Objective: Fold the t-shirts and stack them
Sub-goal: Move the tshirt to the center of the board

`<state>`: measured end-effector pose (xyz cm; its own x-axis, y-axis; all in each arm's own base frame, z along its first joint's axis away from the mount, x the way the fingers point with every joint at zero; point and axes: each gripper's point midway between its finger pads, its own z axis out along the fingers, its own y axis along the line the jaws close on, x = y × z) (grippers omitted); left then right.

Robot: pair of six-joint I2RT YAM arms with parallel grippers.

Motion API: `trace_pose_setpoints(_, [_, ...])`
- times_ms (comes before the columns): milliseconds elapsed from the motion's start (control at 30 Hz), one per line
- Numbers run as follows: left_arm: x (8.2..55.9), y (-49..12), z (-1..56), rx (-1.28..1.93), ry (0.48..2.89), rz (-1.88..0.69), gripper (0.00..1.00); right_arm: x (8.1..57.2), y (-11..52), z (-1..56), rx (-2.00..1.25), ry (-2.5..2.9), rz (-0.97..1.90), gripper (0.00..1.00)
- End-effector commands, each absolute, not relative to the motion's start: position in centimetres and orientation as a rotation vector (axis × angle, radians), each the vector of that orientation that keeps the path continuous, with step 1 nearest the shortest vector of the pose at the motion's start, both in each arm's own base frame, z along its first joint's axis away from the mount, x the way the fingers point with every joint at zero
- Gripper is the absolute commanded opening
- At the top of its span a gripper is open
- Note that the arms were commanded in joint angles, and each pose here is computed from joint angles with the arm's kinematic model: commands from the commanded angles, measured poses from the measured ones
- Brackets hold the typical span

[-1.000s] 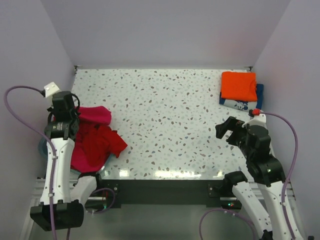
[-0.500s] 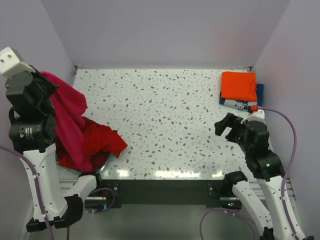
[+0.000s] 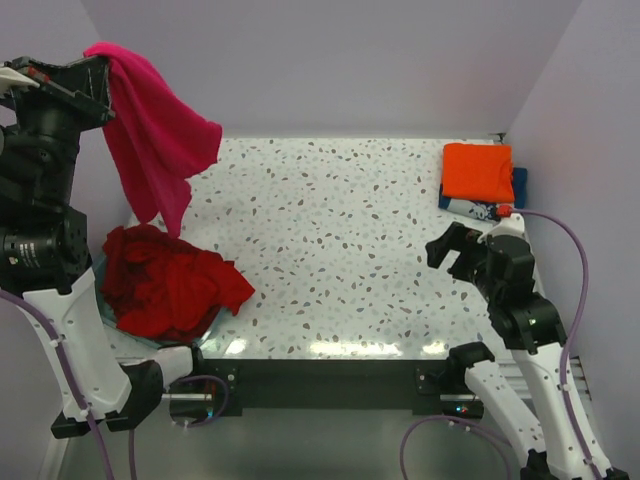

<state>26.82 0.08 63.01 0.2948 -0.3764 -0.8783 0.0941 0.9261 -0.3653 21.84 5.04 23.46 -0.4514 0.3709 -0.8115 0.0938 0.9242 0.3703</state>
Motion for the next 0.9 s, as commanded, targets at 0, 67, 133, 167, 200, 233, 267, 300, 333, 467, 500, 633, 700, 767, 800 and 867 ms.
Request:
trace_pose_setpoints(0, [24.4, -4.5, 69.5, -0.102, 1.012, -0.615, 0.0, 22.6, 5.2, 25.3, 0.315, 1.972, 0.345, 0.99])
trace_pose_setpoints(67, [25.1, -5.5, 70.3, -0.09, 0.984, -0.729, 0.0, 22.7, 5.2, 25.5, 0.321, 1.967, 0.348, 0.99])
trace_pose_setpoints(133, [25.9, -6.1, 70.1, -0.08, 0.992, -0.793, 0.0, 22.8, 5.2, 25.8, 0.321, 1.959, 0.351, 0.99])
trace_pose_setpoints(167, [26.1, -6.3, 70.4, -0.077, 0.972, -0.83, 0.0, 22.9, 5.3, 25.9, 0.321, 1.956, 0.352, 0.99])
trace_pose_setpoints(200, [26.5, -6.6, 70.3, -0.072, 0.974, -0.847, 0.0, 22.9, 5.2, 26.2, 0.322, 1.95, 0.353, 0.99])
trace_pose_setpoints(233, [26.9, -6.8, 70.1, -0.076, 0.982, -0.86, 0.0, 22.9, 5.3, 26.3, 0.321, 1.953, 0.353, 0.99])
trace_pose_setpoints(267, [28.0, -8.1, 69.7, -0.08, 0.994, -0.875, 0.0, 23.0, 5.3, 26.3, 0.322, 1.953, 0.354, 0.99])
trace_pose_setpoints(300, [28.5, -9.1, 69.5, -0.082, 1.006, -0.873, 0.0, 23.0, 5.3, 26.6, 0.322, 1.947, 0.357, 0.99])
trace_pose_setpoints(333, [28.3, -10.3, 70.0, -0.069, 0.999, -0.873, 0.0, 23.0, 5.3, 26.5, 0.321, 1.949, 0.357, 0.99])
trace_pose_setpoints(467, [33.1, -17.6, 65.7, -0.052, 1.179, -0.848, 0.0, 23.0, 5.3, 26.7, 0.322, 1.952, 0.355, 0.99])
trace_pose_setpoints(500, [33.9, -18.8, 64.3, -0.056, 1.216, -0.832, 0.0, 22.9, 5.2, 26.9, 0.321, 1.948, 0.353, 0.99])
trace_pose_setpoints(633, [35.2, -25.2, 59.7, -0.006, 1.323, -0.76, 0.0, 22.7, 4.9, 27.0, 0.313, 1.952, 0.324, 0.99])
trace_pose_setpoints(700, [36.1, -28.1, 56.3, -0.009, 1.411, -0.724, 0.0, 22.6, 4.5, 27.1, 0.32, 1.959, 0.3, 0.99])
trace_pose_setpoints(767, [36.3, -28.8, 54.1, -0.032, 1.451, -0.688, 0.0, 22.4, 4.3, 27.2, 0.317, 1.966, 0.289, 0.99])
trace_pose_setpoints(800, [36.7, -29.4, 51.4, -0.026, 1.504, -0.656, 0.0, 22.3, 4.2, 27.2, 0.316, 1.969, 0.283, 0.99])
trace_pose_setpoints(867, [36.6, -29.6, 49.2, -0.038, 1.541, -0.641, 0.0, 22.0, 3.9, 27.2, 0.32, 1.971, 0.269, 0.99])
